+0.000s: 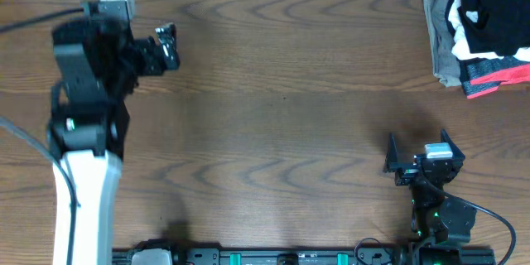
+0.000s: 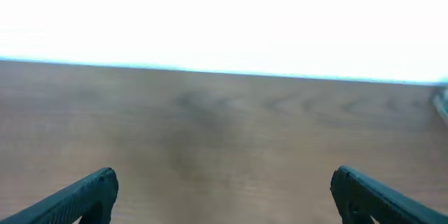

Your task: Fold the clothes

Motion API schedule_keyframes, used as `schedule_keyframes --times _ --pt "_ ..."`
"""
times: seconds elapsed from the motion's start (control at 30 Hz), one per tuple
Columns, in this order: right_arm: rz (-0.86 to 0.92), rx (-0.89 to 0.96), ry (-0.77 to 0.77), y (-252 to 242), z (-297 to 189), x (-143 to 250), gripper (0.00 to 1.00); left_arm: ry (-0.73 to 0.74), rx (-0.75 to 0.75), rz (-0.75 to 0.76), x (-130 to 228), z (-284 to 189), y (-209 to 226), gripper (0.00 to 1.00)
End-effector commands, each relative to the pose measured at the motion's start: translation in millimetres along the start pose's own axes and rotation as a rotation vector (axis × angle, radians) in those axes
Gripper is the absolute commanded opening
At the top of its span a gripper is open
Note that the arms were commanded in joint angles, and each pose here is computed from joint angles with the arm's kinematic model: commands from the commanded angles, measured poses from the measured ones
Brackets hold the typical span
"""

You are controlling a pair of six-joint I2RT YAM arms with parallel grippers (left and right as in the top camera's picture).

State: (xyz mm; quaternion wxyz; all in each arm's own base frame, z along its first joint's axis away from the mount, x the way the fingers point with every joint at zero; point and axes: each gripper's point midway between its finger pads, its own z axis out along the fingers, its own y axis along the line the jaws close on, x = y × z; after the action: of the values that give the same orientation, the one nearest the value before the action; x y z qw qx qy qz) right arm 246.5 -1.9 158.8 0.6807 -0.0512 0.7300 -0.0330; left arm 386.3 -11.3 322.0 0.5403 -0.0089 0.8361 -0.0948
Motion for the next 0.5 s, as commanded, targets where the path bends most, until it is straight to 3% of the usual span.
schedule_keyframes --times 0.0,0.47 --pt "-0.015 0.000 0.003 1 0 2 0.99 -0.041 0.016 0.007 17 -13 -5 0.98" --pt "-0.015 0.000 0.003 1 0 2 0.99 -0.320 0.048 0.067 122 -49 -3 0.98"
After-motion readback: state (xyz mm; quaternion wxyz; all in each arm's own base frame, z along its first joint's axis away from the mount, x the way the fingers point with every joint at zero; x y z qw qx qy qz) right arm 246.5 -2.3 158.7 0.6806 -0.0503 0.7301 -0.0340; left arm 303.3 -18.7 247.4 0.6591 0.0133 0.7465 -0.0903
